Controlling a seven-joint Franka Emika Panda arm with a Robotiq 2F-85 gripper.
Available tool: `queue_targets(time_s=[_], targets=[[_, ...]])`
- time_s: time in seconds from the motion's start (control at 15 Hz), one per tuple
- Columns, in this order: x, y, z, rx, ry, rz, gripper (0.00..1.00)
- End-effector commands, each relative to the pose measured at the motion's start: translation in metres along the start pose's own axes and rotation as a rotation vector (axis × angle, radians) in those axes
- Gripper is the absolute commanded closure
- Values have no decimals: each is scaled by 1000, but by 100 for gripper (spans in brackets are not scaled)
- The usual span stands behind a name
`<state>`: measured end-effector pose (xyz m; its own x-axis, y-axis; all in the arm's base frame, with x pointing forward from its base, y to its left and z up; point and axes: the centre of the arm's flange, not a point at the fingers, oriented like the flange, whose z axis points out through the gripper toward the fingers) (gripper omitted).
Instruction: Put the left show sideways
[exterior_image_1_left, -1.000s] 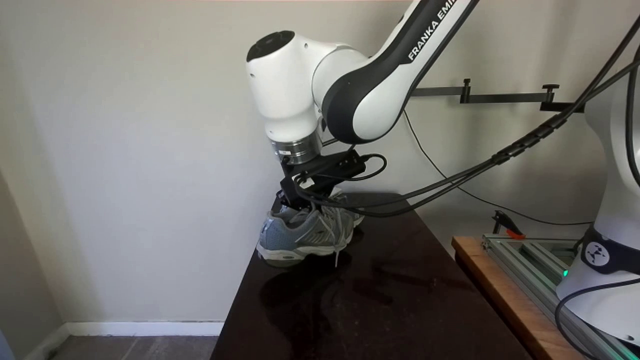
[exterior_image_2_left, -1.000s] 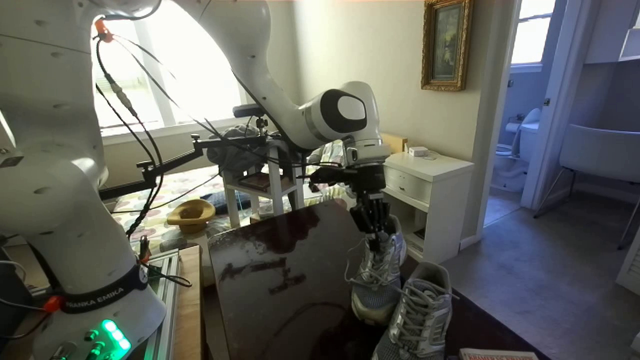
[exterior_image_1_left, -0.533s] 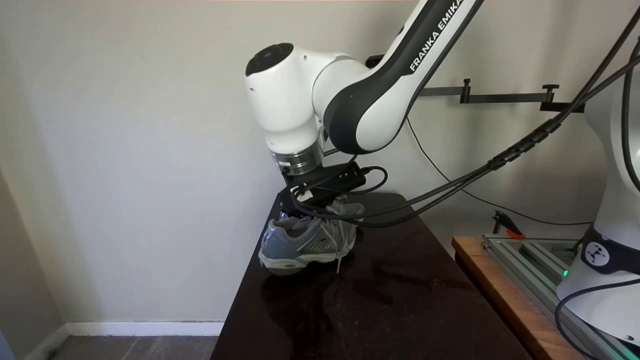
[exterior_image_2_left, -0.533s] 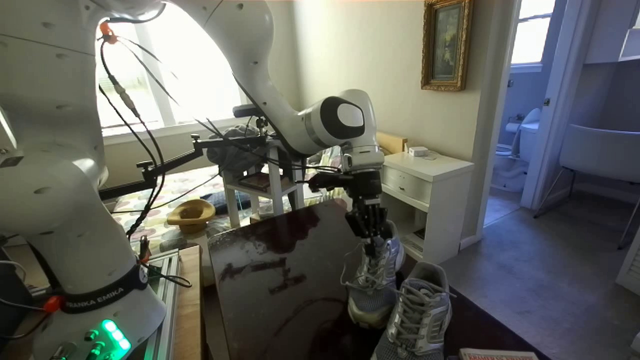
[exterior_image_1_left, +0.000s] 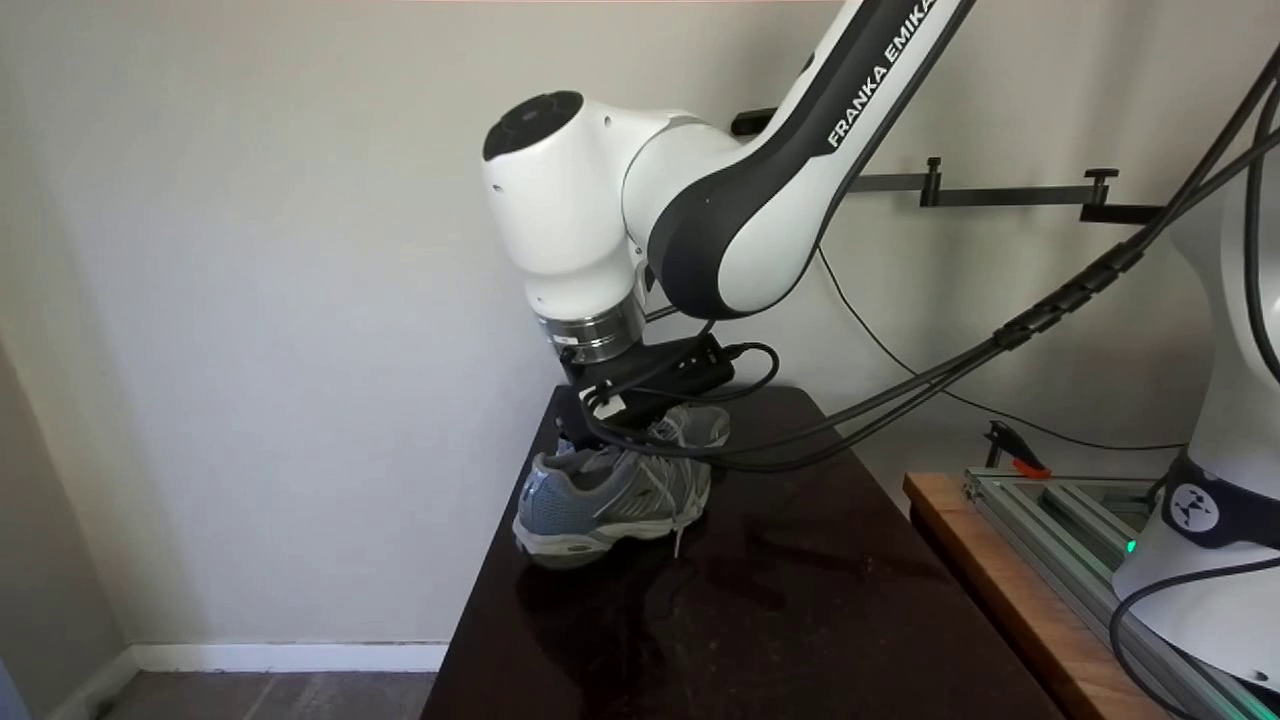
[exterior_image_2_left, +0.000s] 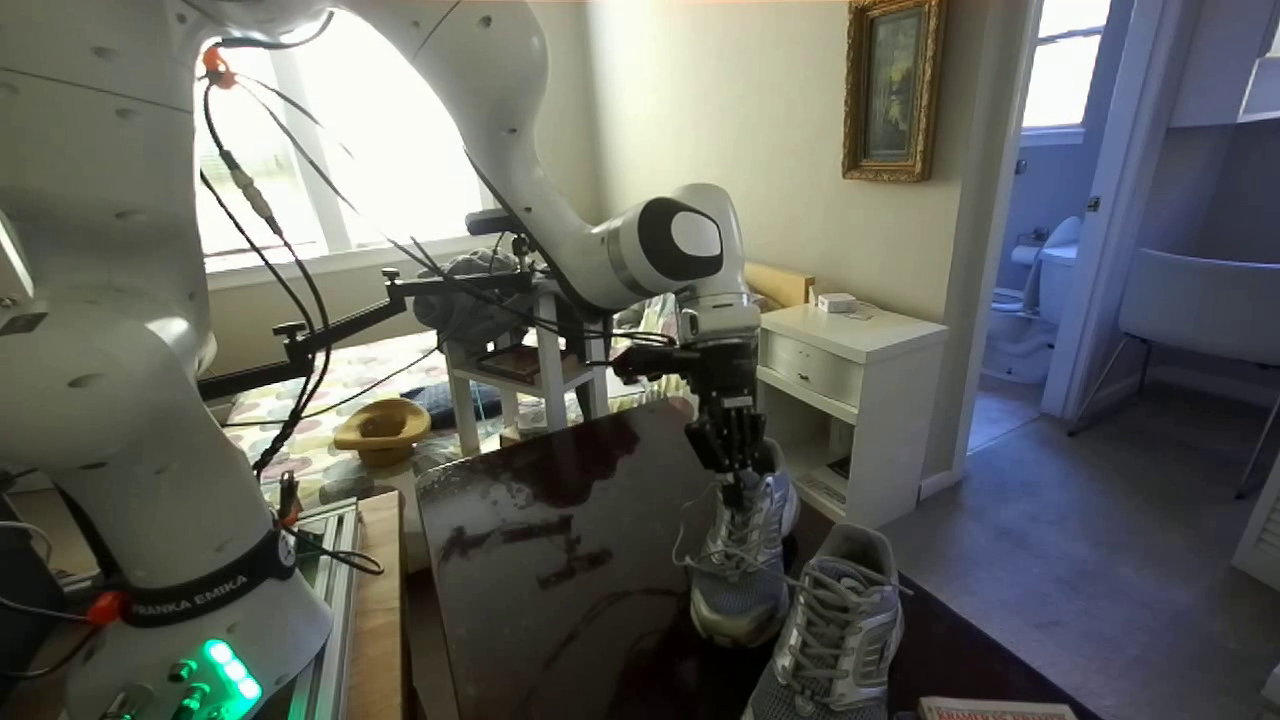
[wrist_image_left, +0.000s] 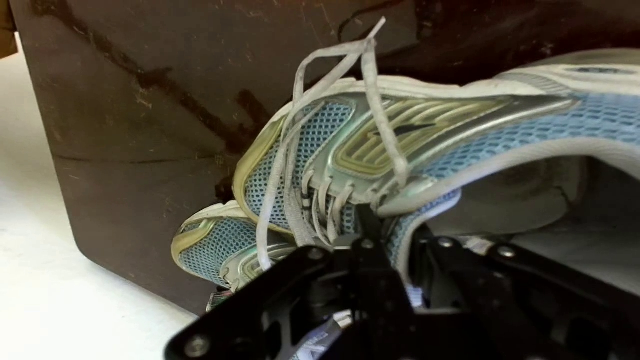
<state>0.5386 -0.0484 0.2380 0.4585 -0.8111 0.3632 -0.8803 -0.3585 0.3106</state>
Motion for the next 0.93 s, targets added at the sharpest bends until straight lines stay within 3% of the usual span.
queue_targets(time_s=[0.0, 0.4, 0.47, 0.53, 0.8, 0.87], targets=[[3, -1, -8, -10, 50, 52, 96], [-3, -11, -21, -61, 198, 94, 96], [-2, -5, -11, -36, 125, 69, 96], [-4, -6, -12, -38, 130, 70, 84], [-4, -5, -8, -45, 125, 69, 84], [-4, -4, -6, -78, 150, 119, 96]])
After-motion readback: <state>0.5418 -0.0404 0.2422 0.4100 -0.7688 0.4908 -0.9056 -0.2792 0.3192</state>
